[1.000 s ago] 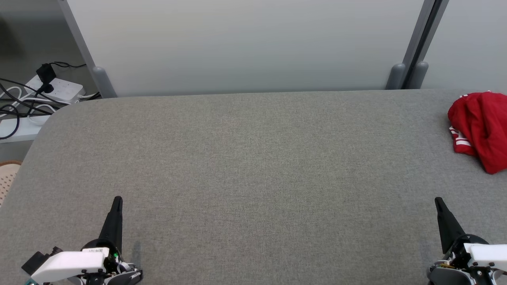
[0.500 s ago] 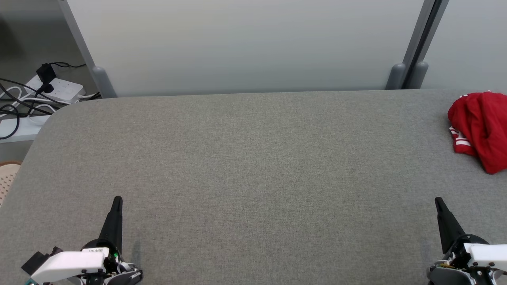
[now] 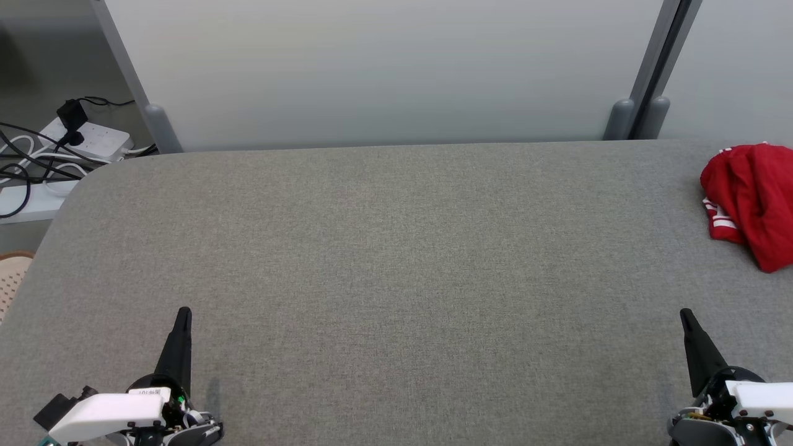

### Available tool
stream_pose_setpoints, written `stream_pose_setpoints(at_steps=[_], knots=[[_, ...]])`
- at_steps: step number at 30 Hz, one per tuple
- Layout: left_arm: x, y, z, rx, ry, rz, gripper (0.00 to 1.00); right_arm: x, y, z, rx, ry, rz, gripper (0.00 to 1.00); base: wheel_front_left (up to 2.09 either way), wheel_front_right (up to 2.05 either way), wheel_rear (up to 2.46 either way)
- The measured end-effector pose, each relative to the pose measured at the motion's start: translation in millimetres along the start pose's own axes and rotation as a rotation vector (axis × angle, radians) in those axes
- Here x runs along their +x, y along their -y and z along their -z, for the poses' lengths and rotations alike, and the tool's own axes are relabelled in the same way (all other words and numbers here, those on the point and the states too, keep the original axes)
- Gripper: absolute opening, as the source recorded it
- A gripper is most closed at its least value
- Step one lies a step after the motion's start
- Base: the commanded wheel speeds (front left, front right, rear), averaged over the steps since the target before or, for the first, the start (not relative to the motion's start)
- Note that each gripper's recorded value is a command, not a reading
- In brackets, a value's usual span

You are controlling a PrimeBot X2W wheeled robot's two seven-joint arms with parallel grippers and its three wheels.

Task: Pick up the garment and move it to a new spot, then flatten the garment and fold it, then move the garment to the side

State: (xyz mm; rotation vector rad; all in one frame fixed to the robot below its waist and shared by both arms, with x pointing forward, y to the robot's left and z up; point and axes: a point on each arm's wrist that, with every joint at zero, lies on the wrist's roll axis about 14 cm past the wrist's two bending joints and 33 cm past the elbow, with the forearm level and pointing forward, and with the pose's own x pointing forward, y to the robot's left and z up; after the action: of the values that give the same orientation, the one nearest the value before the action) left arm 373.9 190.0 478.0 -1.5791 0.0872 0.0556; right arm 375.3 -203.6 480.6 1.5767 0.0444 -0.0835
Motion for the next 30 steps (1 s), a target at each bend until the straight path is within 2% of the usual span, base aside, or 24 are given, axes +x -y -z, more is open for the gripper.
stream_pose_setpoints(at_steps=[30], knots=[[0.0, 0.0, 0.1, 0.0, 0.0, 0.0, 0.0, 0.0, 0.0, -0.1, 0.0, 0.0, 0.0, 0.0, 0.0, 0.0, 0.0]])
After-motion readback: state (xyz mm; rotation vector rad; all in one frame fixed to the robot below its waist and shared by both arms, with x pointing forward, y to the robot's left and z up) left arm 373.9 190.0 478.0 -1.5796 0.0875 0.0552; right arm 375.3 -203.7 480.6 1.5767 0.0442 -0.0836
